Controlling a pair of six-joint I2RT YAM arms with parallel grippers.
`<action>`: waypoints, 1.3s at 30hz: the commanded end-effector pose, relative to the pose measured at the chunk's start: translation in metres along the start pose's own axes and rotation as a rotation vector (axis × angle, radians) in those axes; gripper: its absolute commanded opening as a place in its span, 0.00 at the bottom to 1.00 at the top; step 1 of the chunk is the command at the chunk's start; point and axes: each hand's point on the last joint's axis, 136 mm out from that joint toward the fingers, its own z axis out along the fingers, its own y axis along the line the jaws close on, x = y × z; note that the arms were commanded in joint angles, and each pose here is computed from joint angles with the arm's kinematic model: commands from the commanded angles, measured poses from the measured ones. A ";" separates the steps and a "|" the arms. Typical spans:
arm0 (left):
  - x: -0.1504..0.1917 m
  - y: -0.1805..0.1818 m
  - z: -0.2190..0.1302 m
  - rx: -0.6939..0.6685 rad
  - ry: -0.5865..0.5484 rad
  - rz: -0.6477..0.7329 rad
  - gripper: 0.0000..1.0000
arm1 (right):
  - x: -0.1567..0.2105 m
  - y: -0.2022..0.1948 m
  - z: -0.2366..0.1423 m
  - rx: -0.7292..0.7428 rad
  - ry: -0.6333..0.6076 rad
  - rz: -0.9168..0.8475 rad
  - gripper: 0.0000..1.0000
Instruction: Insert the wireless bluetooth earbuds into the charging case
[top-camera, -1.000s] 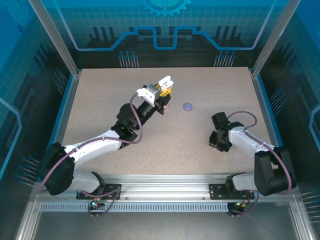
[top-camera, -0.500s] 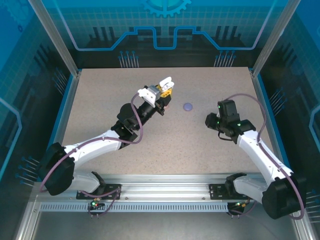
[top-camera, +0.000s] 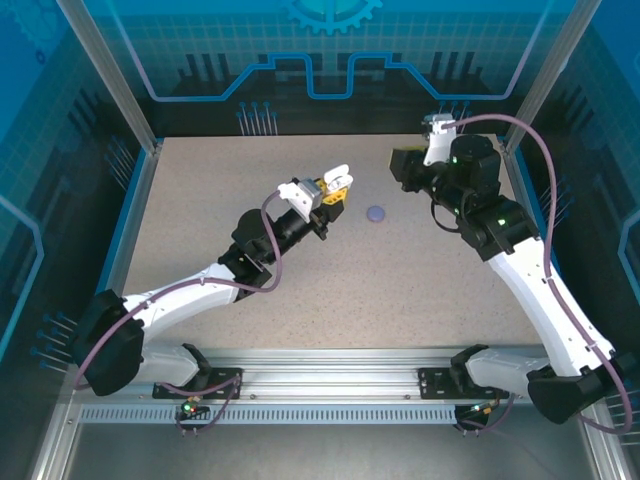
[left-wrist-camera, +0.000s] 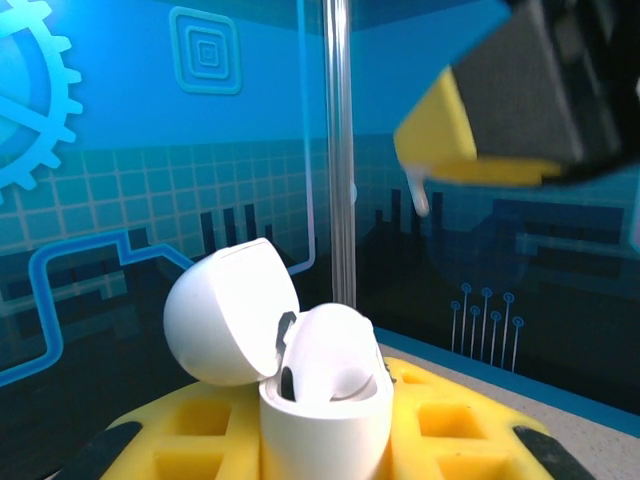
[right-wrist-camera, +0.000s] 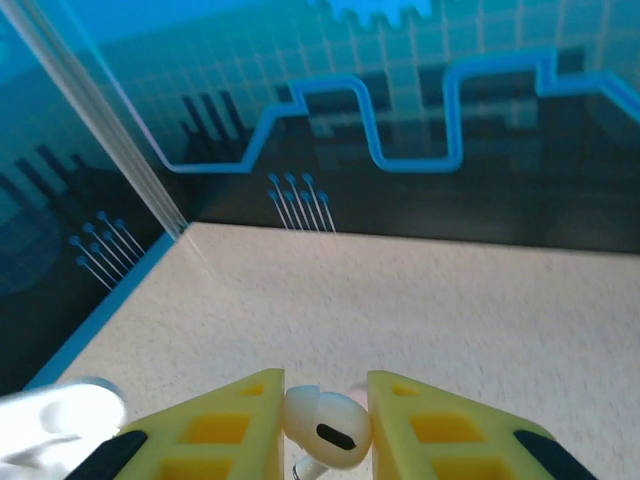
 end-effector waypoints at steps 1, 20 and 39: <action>-0.009 -0.003 0.000 0.030 -0.029 0.013 0.00 | -0.031 0.028 -0.009 -0.066 -0.087 -0.126 0.26; -0.018 -0.004 0.013 0.045 -0.055 -0.010 0.00 | -0.010 0.082 0.000 -0.174 -0.118 -0.472 0.24; -0.040 -0.017 0.009 0.122 -0.102 -0.048 0.00 | 0.006 0.075 -0.008 -0.179 -0.098 -0.444 0.22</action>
